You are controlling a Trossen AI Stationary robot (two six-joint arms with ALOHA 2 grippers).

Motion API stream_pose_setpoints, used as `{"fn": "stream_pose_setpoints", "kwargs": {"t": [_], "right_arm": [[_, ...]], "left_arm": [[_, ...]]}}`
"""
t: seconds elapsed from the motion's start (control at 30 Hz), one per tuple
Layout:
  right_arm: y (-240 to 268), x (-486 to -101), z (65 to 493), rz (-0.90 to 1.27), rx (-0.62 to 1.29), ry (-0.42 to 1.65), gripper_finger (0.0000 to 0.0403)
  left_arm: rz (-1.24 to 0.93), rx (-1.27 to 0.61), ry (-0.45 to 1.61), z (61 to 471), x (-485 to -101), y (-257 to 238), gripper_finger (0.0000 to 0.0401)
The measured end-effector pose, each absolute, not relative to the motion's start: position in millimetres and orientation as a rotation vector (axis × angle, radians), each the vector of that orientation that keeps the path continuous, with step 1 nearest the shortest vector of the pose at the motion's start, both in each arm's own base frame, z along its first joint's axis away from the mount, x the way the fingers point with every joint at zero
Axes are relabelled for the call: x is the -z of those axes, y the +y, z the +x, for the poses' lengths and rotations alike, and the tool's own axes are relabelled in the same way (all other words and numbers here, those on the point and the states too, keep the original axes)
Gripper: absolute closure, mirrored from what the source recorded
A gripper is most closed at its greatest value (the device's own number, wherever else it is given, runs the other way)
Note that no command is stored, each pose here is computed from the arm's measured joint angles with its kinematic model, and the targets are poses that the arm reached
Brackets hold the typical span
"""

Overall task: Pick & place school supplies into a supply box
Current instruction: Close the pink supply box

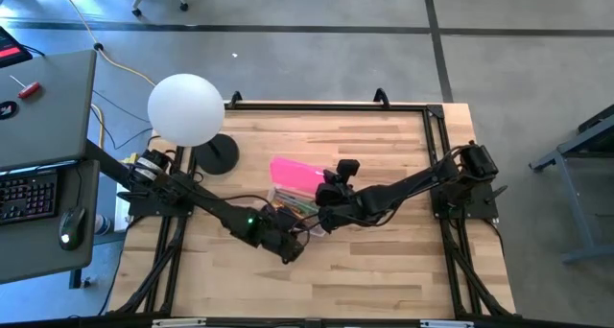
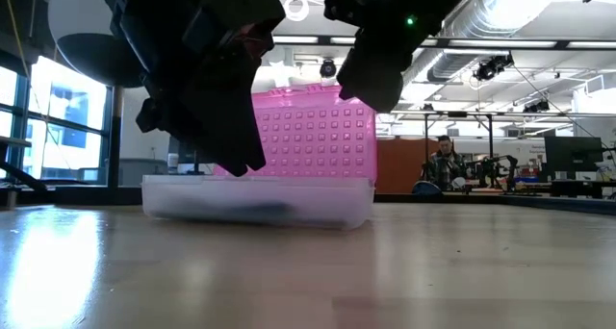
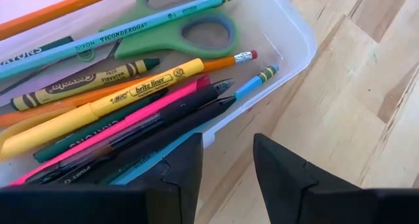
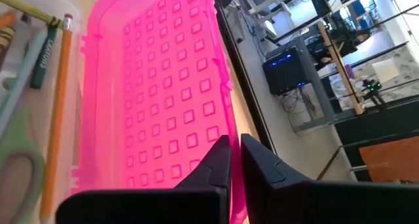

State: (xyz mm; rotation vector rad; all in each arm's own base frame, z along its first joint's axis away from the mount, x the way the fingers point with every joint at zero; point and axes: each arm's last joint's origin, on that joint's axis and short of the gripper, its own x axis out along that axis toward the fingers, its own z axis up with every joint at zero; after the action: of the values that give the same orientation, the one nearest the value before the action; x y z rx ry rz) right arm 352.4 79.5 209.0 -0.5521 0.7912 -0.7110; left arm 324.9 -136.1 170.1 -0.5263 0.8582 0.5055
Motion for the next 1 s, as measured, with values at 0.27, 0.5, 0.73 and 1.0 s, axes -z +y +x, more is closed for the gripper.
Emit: {"fn": "stream_pose_setpoints", "kwargs": {"t": [0.27,0.5,0.73,1.0], "right_arm": [[98,-210,349,-0.528,0.663,0.752,0.0393],[122,-210,342,-0.459,0.603,0.712,0.038],[146,-206,338,-0.268,0.401,0.741,0.0335],[162,-207,335,-0.285,0.293,0.725,0.0292]], "left_arm": [[-0.526,-0.513,0.856,325,-170,-135,0.0231],[-0.524,-0.535,0.844,325,-170,-134,0.0231],[-0.517,-0.562,0.826,326,-168,-131,0.0231],[-0.516,-0.562,0.821,326,-168,-132,0.0231]]}}
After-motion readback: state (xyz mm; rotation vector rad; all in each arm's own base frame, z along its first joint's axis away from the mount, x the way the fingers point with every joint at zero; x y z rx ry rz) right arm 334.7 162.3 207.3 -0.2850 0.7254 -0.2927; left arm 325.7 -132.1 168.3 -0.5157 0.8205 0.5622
